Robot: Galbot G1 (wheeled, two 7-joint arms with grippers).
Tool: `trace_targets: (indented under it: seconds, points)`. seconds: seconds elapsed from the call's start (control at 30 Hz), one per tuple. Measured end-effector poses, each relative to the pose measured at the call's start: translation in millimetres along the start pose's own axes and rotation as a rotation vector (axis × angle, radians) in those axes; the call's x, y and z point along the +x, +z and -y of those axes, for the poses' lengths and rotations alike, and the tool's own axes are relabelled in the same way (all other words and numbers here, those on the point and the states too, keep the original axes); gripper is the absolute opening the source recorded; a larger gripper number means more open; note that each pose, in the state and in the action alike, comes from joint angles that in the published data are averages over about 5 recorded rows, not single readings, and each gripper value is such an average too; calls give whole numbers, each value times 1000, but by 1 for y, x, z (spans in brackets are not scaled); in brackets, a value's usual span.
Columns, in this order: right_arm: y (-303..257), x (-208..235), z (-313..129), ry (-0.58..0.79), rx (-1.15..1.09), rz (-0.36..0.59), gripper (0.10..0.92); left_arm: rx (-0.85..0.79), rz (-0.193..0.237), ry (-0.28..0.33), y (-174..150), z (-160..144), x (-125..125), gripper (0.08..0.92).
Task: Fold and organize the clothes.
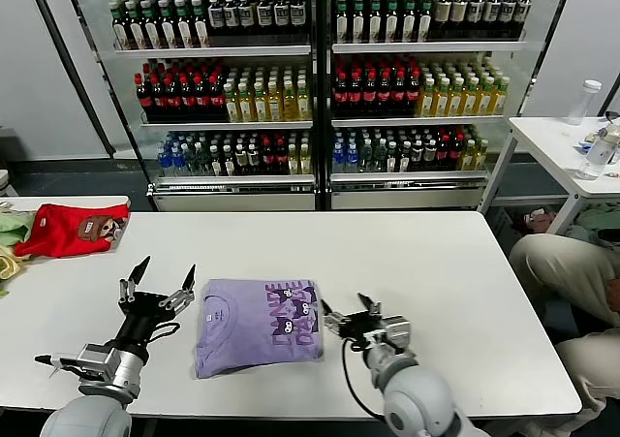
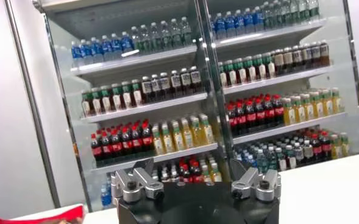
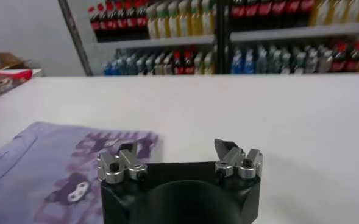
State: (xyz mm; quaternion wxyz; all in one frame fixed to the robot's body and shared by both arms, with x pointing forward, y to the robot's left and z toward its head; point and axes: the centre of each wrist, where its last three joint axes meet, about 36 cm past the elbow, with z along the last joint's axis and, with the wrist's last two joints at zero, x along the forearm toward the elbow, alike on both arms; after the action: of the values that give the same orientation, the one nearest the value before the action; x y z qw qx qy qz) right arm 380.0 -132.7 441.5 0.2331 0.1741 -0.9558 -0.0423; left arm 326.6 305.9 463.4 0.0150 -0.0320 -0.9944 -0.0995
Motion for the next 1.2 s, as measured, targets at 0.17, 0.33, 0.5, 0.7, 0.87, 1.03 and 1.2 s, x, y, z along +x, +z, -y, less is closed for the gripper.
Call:
trace_targets:
  seconds: [0.17,0.33,0.5,0.7,0.87,1.03,1.2]
  points:
    - [8,-18,-11,-9,-39,-54,820,-15,-7,-4,7,-4,4,823]
    - [10,-29,-20,-21,-81,-84,725,-20,-13,-7,10,-5,5,823]
    - [9,-36,-26,-32,-109,-99,578,-28,-21,-18,14,-9,7,823]
    - [9,-44,-30,-33,-130,-112,405,-33,-30,-29,16,-12,10,823]
    - [8,-48,-32,-38,-144,-116,267,-39,-37,-32,17,-14,11,823]
    - [2,-48,-24,-38,-149,-102,142,-42,-43,-30,21,-14,12,823]
    - [-9,-30,1,-4,-139,-46,127,-44,-31,-24,25,-14,11,823]
